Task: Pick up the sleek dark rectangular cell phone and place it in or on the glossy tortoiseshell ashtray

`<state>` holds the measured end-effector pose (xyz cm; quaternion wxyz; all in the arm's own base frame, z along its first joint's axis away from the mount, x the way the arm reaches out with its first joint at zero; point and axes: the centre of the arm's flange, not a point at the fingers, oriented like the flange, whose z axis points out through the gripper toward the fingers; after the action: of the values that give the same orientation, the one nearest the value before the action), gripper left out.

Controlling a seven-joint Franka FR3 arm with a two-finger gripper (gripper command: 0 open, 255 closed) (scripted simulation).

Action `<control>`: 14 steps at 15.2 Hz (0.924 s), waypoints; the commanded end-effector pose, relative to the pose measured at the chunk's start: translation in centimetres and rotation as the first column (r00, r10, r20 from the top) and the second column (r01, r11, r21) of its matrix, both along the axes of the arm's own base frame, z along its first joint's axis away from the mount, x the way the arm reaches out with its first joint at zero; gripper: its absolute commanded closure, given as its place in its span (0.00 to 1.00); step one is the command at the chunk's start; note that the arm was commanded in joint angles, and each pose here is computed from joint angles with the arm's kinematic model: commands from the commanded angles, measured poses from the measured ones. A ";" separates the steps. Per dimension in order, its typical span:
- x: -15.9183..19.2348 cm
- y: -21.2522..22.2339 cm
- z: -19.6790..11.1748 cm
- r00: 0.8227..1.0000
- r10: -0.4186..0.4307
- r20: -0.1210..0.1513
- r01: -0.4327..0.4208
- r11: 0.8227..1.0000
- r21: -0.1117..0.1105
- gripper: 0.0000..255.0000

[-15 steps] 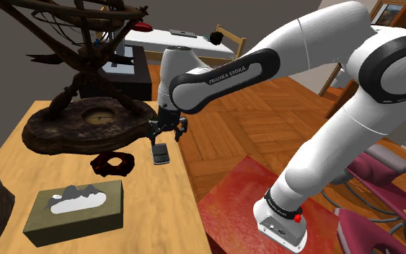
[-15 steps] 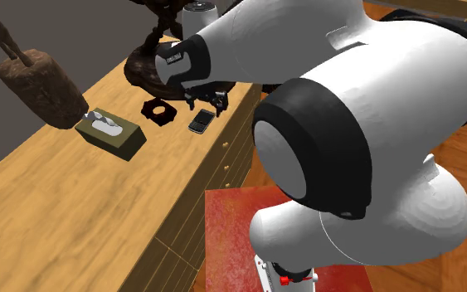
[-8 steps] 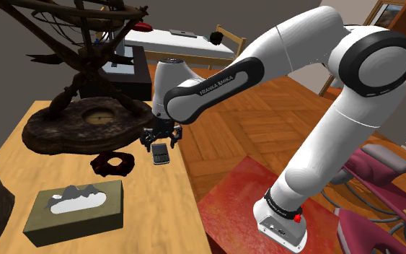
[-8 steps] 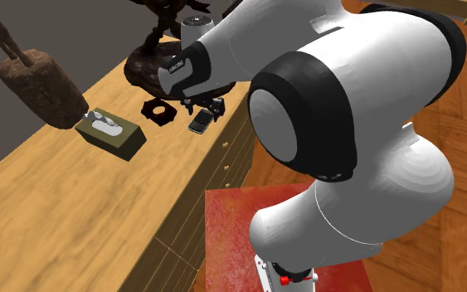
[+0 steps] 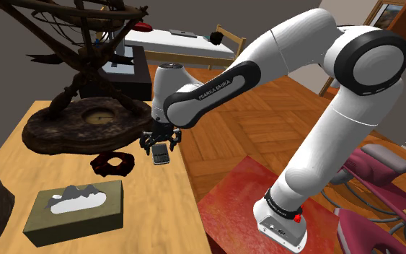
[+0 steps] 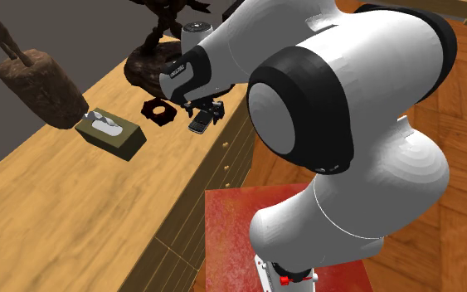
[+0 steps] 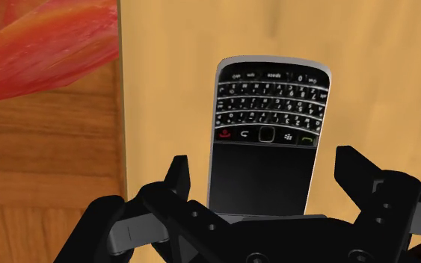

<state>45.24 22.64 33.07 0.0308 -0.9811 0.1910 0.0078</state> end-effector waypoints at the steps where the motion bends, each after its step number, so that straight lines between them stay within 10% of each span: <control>1: 0.0 0.0 0.0 1.000 0.000 0.000 0.000 1.000 0.000 0.00; 2: 0.0 0.0 0.0 1.000 0.000 0.000 0.000 1.000 0.000 1.00; 14: 0.0 0.0 1.6 1.000 0.000 0.000 0.000 1.000 0.000 1.00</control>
<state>45.27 22.59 34.24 0.0309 -0.9811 0.1911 0.0076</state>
